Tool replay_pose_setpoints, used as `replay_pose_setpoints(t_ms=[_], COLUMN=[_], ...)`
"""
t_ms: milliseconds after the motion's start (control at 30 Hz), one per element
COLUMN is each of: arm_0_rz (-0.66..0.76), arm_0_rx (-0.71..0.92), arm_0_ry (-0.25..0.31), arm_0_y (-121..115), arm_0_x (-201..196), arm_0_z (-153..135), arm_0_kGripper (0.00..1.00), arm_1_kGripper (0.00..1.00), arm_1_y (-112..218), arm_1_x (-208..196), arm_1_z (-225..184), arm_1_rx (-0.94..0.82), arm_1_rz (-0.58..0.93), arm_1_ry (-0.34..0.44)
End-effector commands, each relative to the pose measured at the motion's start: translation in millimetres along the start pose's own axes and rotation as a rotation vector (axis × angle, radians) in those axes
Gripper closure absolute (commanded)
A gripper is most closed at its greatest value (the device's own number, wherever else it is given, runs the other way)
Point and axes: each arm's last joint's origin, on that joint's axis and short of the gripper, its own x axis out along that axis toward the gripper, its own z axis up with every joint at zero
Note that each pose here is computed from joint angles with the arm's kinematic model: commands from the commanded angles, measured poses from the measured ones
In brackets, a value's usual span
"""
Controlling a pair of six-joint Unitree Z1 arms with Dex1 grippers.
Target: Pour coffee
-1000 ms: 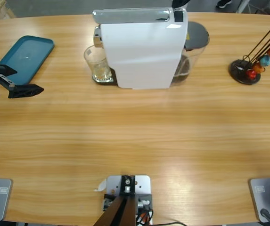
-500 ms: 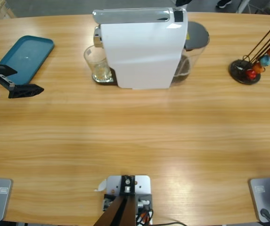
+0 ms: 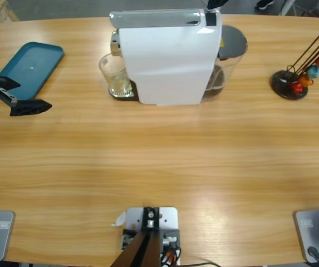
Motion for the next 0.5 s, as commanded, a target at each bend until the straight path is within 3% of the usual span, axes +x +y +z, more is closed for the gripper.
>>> replay_pose_setpoints(t_ms=[33, 400, 500], arm_0_rz=[-0.002, -0.002, -0.002], arm_0_rx=[0.0, 0.001, 0.001], arm_0_ry=[0.051, 0.054, 0.057], arm_0_y=[-2.9, -3.1, -3.1], arm_0_x=[12.8, 13.5, 14.3], arm_0_z=[-5.7, -5.5, -5.5], arm_0_kGripper=[0.0, 0.0, 0.0], arm_1_kGripper=[1.0, 1.0, 1.0], arm_1_y=[-7.2, -6.9, -6.6], arm_1_x=[29.4, 33.7, 9.8], arm_1_z=[-8.4, -11.7, -8.1], arm_1_rx=[0.022, 0.025, 0.023], arm_1_rz=[0.012, 0.015, -0.065], arm_1_ry=[0.074, 0.08, 0.026])
